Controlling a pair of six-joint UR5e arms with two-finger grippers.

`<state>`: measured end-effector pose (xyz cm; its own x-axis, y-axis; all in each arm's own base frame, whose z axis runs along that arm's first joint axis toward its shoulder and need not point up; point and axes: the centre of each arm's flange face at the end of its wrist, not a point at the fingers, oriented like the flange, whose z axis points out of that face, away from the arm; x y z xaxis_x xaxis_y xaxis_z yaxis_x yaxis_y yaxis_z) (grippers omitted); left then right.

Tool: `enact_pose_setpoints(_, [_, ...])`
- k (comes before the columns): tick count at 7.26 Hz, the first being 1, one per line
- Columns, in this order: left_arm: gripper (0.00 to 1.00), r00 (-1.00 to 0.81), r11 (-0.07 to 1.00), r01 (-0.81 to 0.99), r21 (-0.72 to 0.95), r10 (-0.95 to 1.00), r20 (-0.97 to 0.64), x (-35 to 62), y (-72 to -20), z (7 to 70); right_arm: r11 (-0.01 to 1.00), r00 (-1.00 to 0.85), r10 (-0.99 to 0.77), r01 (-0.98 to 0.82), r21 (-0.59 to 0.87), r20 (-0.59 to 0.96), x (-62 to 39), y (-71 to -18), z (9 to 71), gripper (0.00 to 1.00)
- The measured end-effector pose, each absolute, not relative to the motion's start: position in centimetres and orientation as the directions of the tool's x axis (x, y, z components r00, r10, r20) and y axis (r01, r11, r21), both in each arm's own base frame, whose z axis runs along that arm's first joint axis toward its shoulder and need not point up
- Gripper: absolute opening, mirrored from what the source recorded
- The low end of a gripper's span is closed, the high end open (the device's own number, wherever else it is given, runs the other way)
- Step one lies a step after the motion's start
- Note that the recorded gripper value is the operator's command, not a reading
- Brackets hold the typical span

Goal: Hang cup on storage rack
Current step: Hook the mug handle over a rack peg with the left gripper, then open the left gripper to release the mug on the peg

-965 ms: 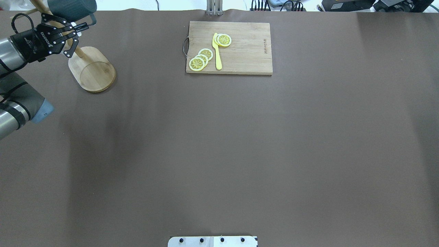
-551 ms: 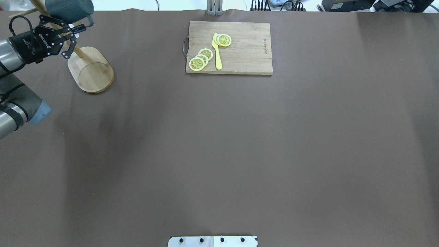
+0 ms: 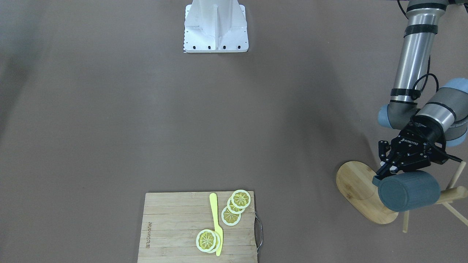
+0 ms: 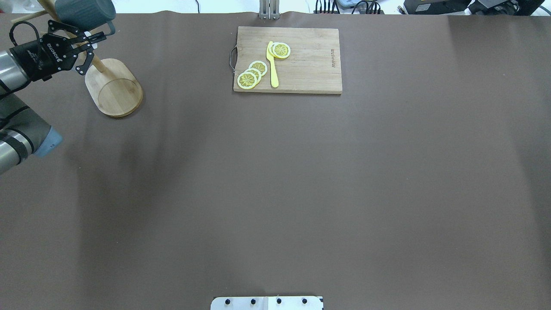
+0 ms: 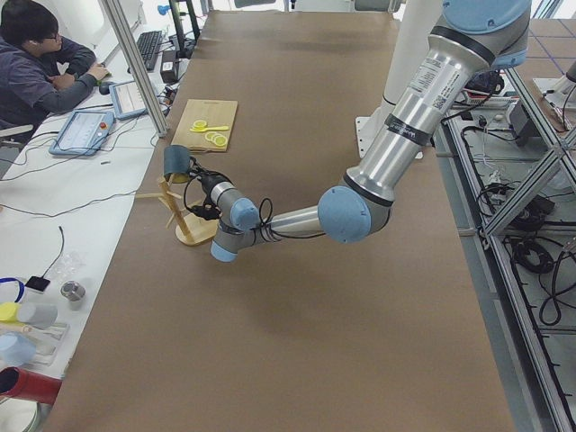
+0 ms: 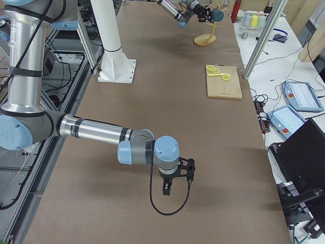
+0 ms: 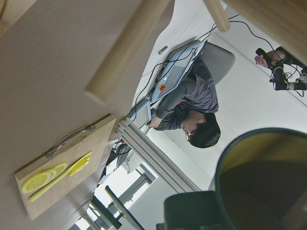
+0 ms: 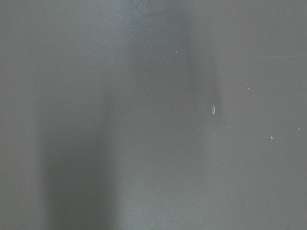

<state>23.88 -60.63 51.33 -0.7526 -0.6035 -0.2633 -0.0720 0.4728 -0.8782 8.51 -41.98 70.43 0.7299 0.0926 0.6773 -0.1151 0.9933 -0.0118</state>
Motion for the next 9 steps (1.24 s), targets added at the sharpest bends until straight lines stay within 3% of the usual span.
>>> enact_pose_setpoints(5, [0.00, -0.749, 0.453, -0.056, -0.890, -0.608, -0.262, 23.4, -59.9, 53.1, 0.993, 0.729, 0.092, -0.114, -0.012, 0.678, 8.5, -42.0, 70.4, 1.00])
enact_pose_setpoints(7, [0.12, -0.750, 0.453, -0.055, -0.890, -0.608, -0.263, 23.3, -59.9, 53.1, 0.993, 0.729, 0.093, -0.115, -0.013, 0.678, 8.5, -42.0, 70.4, 1.00])
enact_pose_setpoints(8, [0.47, -0.750, 0.453, -0.055, -0.890, -0.607, -0.263, 23.3, -59.8, 53.2, 0.993, 0.729, 0.093, -0.115, -0.013, 0.678, 8.5, -42.0, 70.4, 1.00])
enact_pose_setpoints(9, [0.98, -0.750, 0.455, -0.055, -0.889, -0.607, -0.264, 23.3, -59.8, 53.2, 0.993, 0.729, 0.093, -0.115, -0.013, 0.678, 8.5, -42.0, 70.4, 1.00])
